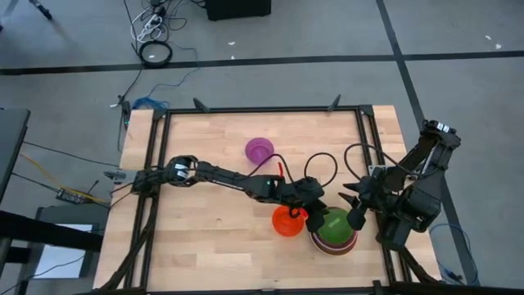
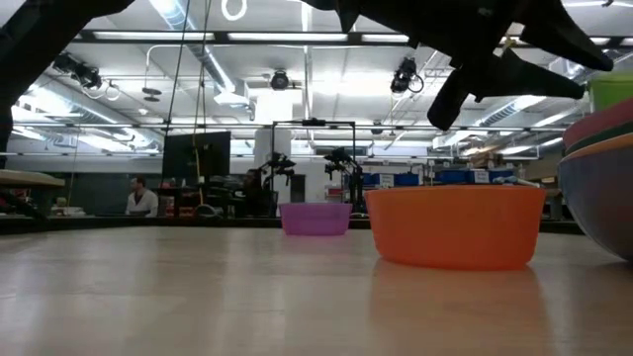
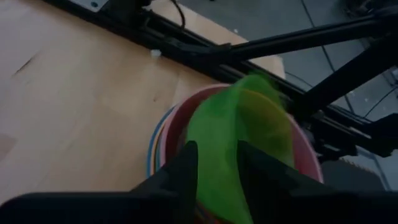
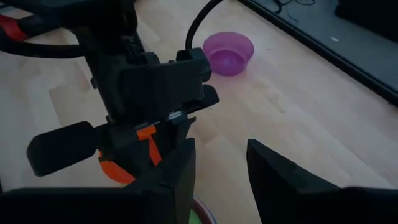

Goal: Nest bowls inside each other
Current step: Stack the light green bowl on top of the red bowl, then stack the violet bowl on top of the light green bowl

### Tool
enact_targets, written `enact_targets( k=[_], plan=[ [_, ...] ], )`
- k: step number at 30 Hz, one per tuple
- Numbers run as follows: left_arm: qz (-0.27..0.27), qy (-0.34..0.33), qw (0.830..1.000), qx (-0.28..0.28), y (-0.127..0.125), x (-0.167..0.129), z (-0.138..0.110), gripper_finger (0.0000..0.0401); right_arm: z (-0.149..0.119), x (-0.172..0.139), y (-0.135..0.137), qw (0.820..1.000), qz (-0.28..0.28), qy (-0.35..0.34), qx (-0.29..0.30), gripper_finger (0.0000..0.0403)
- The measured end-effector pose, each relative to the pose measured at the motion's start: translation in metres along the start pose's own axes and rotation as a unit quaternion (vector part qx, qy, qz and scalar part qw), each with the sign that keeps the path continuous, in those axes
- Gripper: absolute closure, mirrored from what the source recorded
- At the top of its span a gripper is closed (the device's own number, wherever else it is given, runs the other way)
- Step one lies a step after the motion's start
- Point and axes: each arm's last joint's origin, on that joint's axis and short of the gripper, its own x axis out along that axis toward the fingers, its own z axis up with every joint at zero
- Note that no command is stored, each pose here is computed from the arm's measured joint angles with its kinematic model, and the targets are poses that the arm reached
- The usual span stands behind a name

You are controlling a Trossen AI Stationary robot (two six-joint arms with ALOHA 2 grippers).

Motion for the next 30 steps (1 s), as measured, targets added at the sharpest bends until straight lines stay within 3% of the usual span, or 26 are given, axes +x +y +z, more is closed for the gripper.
enact_targets(
  k=[12, 15, 18, 20, 24, 30],
  plan=[
    [-0.06, 0.019, 0.998, -0.006, -0.009, -0.003, 0.001, 0.0275, 0.001, 0.002, 0.0, 1.0, -0.006, 0.015, 0.02, 0.027],
    [-0.053, 0.037, 0.998, 0.013, -0.012, -0.019, 0.01, 0.0275, 0.002, 0.004, 0.0, 1.0, -0.012, 0.016, 0.022, 0.027],
    [0.012, 0.056, 0.997, 0.047, -0.015, -0.053, 0.027, 0.0276, 0.004, 0.008, 0.0, 1.0, -0.02, 0.013, 0.02, 0.027],
    [0.086, 0.075, 0.991, 0.076, -0.015, -0.08, 0.033, 0.0276, 0.007, 0.011, -0.001, 0.999, -0.028, 0.011, 0.018, 0.027],
    [0.202, 0.098, 0.967, 0.12, -0.022, -0.136, 0.042, 0.0276, 0.015, 0.022, -0.002, 0.998, -0.052, 0.015, 0.012, 0.027],
    [0.312, 0.109, 0.933, 0.147, -0.035, -0.215, 0.046, 0.0277, 0.039, 0.052, 0.004, 0.998, -0.052, 0.02, -0.021, 0.027]
  ],
)
